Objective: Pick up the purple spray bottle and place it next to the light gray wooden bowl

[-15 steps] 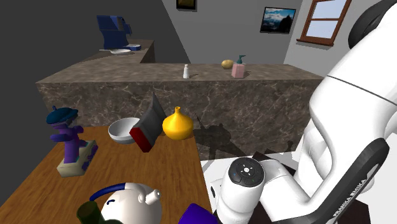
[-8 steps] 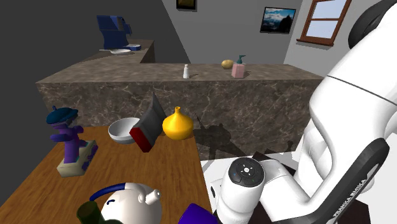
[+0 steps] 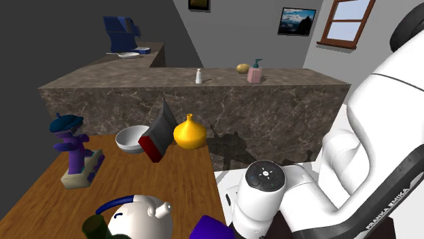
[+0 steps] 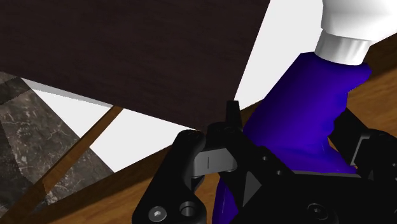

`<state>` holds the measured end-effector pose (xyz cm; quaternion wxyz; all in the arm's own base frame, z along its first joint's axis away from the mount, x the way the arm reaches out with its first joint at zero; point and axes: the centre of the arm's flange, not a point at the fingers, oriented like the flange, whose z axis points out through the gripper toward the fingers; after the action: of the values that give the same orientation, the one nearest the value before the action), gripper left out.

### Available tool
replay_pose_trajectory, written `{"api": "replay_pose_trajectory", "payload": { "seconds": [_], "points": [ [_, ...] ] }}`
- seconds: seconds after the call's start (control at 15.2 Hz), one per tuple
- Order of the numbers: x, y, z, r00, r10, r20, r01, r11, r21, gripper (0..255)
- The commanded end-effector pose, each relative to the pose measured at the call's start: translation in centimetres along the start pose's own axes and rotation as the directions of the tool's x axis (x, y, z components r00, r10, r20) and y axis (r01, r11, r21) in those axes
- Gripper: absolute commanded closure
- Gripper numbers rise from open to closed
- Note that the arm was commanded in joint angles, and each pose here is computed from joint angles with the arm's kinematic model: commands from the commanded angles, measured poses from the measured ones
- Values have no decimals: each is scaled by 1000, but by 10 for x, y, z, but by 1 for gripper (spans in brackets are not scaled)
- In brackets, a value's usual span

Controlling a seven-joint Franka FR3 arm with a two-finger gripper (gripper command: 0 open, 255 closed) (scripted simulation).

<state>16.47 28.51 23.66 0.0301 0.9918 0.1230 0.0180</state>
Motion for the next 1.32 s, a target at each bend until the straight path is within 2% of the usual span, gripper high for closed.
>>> {"api": "replay_pose_trajectory", "payload": {
  "seconds": [0.0,1.25],
  "points": [
    [0,1,-10,1000,0,1,0,1000,1,255],
    [3,7,-110,1000,0,1,0,1000,1,255]
  ]
}}
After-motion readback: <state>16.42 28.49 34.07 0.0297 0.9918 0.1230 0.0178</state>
